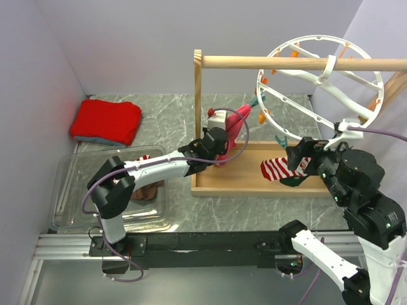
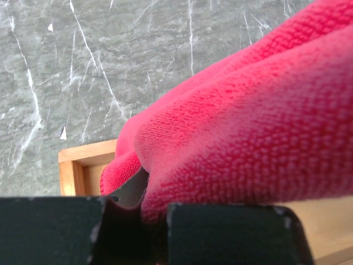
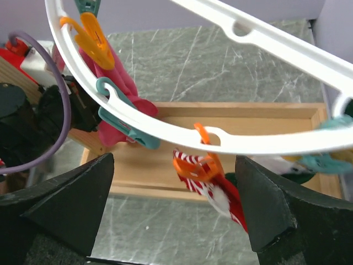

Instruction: Remove the socks clipped to the hanger

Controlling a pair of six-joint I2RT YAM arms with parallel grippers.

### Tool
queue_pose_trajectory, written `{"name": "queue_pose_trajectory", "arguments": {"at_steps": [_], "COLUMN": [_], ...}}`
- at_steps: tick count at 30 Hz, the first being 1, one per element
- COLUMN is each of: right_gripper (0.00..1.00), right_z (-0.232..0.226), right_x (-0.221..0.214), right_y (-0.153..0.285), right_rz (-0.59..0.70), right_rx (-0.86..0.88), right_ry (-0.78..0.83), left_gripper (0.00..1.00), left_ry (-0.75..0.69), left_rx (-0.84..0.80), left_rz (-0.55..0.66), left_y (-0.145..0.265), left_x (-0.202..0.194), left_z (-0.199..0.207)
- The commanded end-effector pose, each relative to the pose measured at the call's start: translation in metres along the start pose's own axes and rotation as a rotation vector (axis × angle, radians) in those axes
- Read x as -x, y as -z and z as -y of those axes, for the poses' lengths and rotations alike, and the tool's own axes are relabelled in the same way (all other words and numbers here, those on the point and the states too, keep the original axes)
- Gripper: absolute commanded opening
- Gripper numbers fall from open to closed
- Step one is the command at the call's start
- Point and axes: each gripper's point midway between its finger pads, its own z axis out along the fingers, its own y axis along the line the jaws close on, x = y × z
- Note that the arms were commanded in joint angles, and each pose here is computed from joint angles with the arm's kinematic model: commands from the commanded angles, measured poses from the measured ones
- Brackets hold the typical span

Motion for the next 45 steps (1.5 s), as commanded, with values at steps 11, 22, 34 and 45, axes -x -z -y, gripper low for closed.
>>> {"name": "queue_pose_trajectory", "arguments": {"at_steps": [11,22,34,45], "right_gripper": [0.89,0.76,0.72,0.66], "right_z": [-0.029,-0.035,-0.034,-0.036], "right_x": [0.007,0.005,0.007,0.010], "right_y": [-0.028,-0.035,-0.036,-0.033], "right_rz": [0.066,0.081,0.088,0.090], "right_rx": [0.134,0.156,0.140,0.143], "right_ry": [0.103,0.073,0.048,-0.007], "left_gripper": [0.03,0.56,0.62,0.78], "left_ry": [0.063,0.072,0.043,-0.016], "left_rx": [-0.140,-0.412,-0.692,-0.749], "left_rz": [-0.015,-0.113,0.028,0.136], "left_y": [0.024,0.063,0.162,0.173], "left_x": [0.017,-0.006,0.020,0.019], "left_z": [0.017,0.044,0.093,0.174]}}
